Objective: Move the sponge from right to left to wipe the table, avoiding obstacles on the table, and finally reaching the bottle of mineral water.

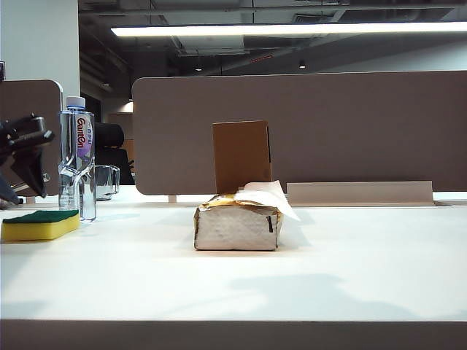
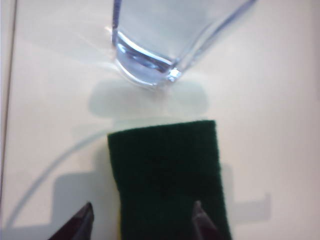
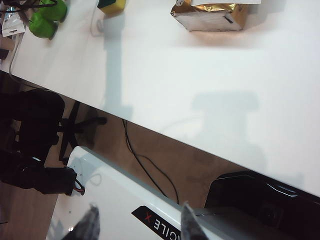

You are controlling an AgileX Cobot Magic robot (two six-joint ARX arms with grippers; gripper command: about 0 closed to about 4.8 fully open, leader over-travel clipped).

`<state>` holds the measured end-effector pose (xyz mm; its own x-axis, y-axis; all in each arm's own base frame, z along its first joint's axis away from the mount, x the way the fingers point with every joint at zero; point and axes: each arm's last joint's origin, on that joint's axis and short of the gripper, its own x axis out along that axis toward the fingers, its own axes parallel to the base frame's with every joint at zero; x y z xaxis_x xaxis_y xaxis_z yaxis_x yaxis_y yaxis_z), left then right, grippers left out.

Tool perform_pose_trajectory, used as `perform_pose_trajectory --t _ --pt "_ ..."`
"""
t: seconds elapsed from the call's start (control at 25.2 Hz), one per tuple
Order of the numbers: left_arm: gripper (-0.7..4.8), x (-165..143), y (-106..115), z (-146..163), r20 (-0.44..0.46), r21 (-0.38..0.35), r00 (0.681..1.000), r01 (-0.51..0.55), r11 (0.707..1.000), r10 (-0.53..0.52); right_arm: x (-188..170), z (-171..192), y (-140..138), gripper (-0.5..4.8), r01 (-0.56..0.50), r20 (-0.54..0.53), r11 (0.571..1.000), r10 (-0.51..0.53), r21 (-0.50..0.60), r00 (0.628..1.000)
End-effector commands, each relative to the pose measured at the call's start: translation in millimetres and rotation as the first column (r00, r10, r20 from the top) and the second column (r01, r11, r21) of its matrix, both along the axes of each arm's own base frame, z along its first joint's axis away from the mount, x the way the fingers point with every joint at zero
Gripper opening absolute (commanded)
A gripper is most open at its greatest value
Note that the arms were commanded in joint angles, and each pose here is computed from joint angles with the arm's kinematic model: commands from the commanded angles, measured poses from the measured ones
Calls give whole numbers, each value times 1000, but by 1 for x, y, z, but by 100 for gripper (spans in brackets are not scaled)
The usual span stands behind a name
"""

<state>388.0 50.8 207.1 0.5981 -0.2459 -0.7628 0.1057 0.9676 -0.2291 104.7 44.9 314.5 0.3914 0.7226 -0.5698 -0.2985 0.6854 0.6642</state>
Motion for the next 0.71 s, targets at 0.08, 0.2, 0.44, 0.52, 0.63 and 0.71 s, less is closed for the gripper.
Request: perform_pose_trajectory --t 0.08,0.2,0.44,0.52,0.63,0.71 --pt "302 -11 -3 27 50 -38 998 35 999 -33 1 4 0 210 -10 48 1000 11 -6 999" --pt "310 -22 -5 49 93 -36 995 42 998 -39 0 5 -1 210 -1 72 1000 3 -22 997" --pt "310 -72 -14 125 282 -15 957 77 997 -70 -9 15 -5 210 65 226 997 -54 -44 973" --pt "310 -98 -18 152 359 -5 930 92 996 -84 -13 19 -7 210 97 283 994 -81 -44 956" --pt "309 -135 -24 183 447 19 890 90 996 -89 -16 22 -10 210 152 337 986 -123 -61 933" --pt "309 -168 -29 201 492 33 866 88 996 -92 -18 26 -13 210 178 386 980 -131 -88 913"
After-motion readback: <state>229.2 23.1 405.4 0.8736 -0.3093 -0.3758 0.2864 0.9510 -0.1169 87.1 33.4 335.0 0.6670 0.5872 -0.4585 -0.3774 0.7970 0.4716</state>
